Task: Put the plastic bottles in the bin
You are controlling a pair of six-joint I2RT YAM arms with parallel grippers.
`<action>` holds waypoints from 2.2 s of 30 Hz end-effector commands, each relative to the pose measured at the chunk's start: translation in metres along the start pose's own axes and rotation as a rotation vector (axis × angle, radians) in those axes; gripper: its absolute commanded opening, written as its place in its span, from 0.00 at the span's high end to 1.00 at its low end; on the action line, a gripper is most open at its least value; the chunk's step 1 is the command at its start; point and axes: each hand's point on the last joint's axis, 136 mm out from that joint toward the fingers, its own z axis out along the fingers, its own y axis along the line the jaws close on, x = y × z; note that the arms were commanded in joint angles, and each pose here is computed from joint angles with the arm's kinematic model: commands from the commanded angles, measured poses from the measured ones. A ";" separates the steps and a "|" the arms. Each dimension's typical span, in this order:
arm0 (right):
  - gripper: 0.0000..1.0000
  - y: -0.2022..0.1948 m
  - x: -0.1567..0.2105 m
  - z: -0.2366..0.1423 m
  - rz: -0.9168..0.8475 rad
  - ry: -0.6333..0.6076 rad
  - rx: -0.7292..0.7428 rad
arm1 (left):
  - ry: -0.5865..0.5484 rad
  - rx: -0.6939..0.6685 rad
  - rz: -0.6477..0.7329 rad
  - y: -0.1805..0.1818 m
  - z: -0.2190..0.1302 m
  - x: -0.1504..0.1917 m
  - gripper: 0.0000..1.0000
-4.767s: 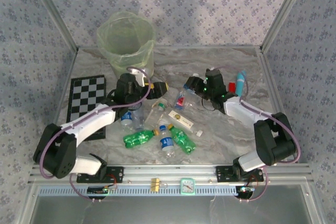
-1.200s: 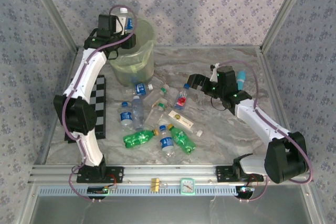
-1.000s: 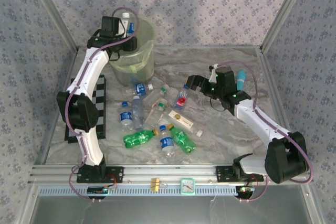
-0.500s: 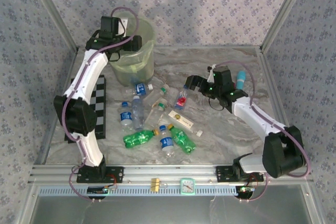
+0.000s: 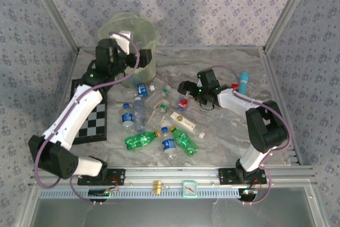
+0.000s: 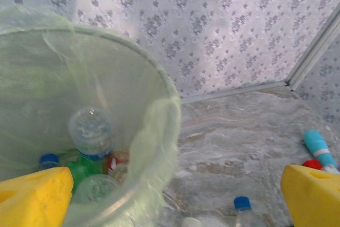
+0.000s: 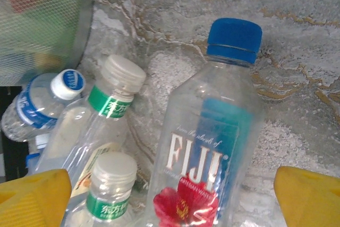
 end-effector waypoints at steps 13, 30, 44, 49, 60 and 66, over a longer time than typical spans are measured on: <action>0.00 -0.030 -0.010 0.039 0.001 -0.012 0.225 | 0.035 0.199 -0.154 -0.072 -0.011 0.107 0.00; 0.10 -0.038 -0.017 0.063 0.028 -0.034 0.274 | 0.166 0.047 -0.235 -0.047 0.006 0.156 0.00; 0.41 -0.035 -0.015 0.059 0.059 -0.042 0.169 | 0.187 0.048 -0.249 -0.050 0.010 0.158 0.00; 0.49 -0.019 -0.020 0.051 0.073 -0.060 0.069 | 0.194 0.066 -0.255 -0.054 0.013 0.156 0.00; 0.51 0.041 -0.045 -0.013 -0.054 -0.163 -0.174 | 0.247 0.270 -0.348 -0.084 0.029 0.153 0.00; 0.51 0.069 -0.052 -0.043 -0.093 -0.214 -0.264 | 0.279 0.465 -0.381 -0.118 0.036 0.152 0.00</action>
